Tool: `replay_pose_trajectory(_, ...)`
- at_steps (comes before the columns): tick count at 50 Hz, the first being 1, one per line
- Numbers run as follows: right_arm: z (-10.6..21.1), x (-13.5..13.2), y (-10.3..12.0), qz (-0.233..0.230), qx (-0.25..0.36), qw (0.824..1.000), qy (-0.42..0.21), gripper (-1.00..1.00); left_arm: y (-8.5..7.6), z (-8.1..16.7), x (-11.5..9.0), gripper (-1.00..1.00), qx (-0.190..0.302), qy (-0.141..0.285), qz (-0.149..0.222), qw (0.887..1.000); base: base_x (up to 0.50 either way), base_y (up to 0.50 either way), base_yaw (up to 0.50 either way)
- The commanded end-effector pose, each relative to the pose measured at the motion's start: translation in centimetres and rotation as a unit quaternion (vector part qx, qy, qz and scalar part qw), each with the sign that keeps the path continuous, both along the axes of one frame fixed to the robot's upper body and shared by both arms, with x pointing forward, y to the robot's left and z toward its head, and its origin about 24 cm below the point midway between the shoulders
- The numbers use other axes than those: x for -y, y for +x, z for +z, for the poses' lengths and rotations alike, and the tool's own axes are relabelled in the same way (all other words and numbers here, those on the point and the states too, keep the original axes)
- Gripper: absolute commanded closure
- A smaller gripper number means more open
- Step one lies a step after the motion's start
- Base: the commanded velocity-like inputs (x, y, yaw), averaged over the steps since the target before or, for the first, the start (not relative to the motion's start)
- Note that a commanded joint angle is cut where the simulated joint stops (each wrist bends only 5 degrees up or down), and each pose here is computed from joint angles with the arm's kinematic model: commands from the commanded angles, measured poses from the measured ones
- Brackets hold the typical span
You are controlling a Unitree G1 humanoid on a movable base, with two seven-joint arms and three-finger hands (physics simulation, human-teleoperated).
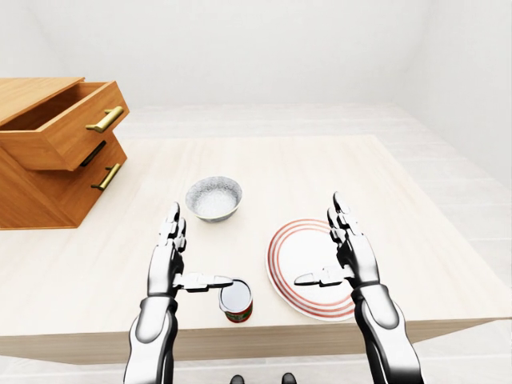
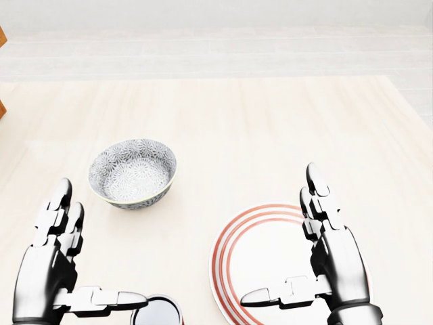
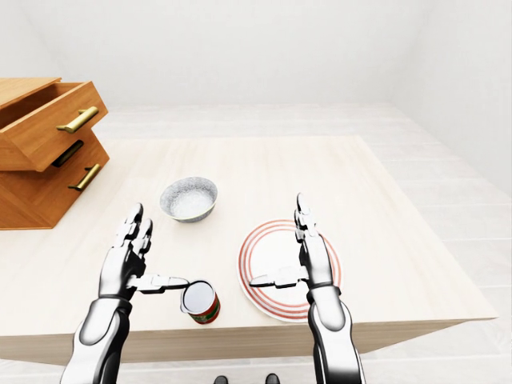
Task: Put the bowl on the plate.
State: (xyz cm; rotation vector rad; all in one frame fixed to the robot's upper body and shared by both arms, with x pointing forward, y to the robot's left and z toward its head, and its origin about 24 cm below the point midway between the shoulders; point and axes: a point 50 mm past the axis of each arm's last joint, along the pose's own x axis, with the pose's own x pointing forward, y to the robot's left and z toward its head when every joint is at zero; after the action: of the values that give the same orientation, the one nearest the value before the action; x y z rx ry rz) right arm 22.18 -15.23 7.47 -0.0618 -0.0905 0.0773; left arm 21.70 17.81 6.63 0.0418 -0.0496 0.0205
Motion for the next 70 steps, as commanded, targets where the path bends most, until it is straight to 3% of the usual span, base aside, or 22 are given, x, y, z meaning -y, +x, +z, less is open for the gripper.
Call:
replay_pose_trajectory(1, 0.1, 0.0, -0.1, 0.002, 0.001, 1.000, 0.000, -1.00, 0.2, 0.2, -0.2, -1.00, 0.004, 0.003, 0.005, 1.000, 0.00, 0.00, 0.00)
replay_pose_trajectory(33, -0.1, 0.0, 0.1, -0.002, 0.003, 1.000, -0.004, -1.00, 0.7, 0.1, -0.9, -1.00, 0.002, 0.006, 0.018, 1.000, 0.08, 0.00, 0.00)
replay_pose_trajectory(41, -0.2, 0.2, -0.2, -0.003, 0.005, 1.000, -0.003, -1.00, 1.5, -0.1, -0.9, -1.00, -0.004, 0.038, 0.030, 0.999, 0.00, 0.00, 0.00)
replay_pose_trajectory(49, -0.3, 0.3, -0.2, -0.003, 0.006, 1.000, 0.000, -1.00, 2.3, -0.2, -1.3, -1.00, -0.008, 0.037, 0.036, 0.999, 0.00, 0.00, 0.00)
replay_pose_trajectory(70, -0.4, 0.3, -0.2, -0.003, 0.005, 1.000, -0.002, -1.00, 2.5, -0.3, -1.5, -1.00, -0.007, 0.034, 0.046, 0.998, 0.00, 0.00, 0.00)
